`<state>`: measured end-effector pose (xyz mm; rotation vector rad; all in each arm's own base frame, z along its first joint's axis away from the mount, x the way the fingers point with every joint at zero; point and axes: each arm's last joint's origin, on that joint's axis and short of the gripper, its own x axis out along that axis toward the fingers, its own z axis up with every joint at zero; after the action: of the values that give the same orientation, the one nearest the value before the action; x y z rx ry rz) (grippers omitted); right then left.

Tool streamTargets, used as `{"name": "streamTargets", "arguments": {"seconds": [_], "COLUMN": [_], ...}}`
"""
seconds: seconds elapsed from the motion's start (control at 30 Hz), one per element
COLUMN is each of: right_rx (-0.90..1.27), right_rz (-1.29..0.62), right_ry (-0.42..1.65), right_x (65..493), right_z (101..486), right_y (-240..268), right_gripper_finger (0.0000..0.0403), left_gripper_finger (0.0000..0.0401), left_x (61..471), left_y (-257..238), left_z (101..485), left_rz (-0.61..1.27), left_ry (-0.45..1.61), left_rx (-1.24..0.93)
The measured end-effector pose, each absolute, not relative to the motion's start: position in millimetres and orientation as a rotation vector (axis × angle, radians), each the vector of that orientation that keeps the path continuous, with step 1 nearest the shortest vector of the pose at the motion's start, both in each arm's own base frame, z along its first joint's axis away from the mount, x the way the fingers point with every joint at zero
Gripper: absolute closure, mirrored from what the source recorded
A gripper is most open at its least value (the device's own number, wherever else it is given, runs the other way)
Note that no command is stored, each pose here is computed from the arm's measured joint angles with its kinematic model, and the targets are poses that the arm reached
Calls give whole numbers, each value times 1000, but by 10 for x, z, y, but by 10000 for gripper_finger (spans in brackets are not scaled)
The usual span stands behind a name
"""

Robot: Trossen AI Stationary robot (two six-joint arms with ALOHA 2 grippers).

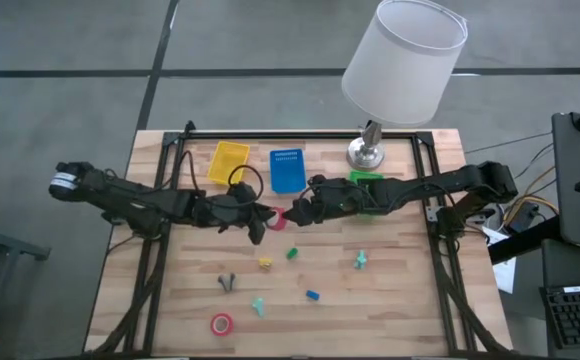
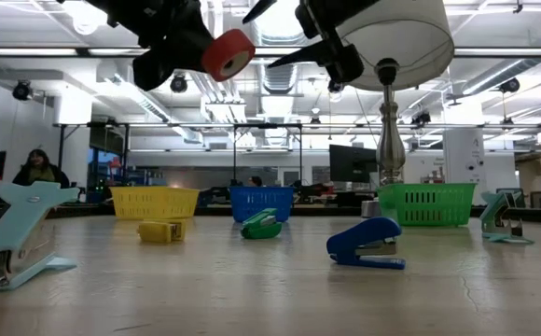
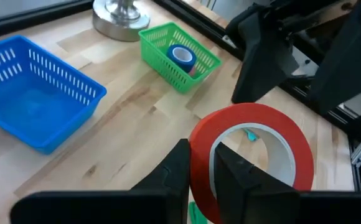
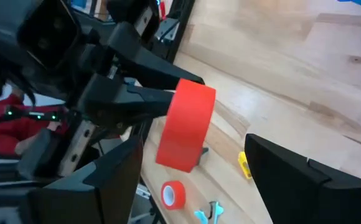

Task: Pick and place Stapler, Stapler remover, tape
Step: Put the top orange tape into the green bin

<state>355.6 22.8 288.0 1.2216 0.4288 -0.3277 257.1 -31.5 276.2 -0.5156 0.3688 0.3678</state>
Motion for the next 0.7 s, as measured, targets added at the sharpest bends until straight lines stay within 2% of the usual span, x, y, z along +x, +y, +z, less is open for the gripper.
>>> {"name": "streamTargets", "arguments": {"seconds": [0.5, 0.7], "right_rx": [1249, 1237], "right_rz": [-323, -314], "right_ry": [397, 395], "right_x": [3570, 3570], "right_z": [2919, 2928], "right_y": [207, 203], "right_gripper_finger": [166, 201], "left_gripper_finger": [350, 350], "left_x": [2636, 2653], "left_y": [-320, -323], "left_z": [2915, 2939], "left_rz": [360, 355], "left_ry": [337, 335], "left_rx": [-449, -431]}}
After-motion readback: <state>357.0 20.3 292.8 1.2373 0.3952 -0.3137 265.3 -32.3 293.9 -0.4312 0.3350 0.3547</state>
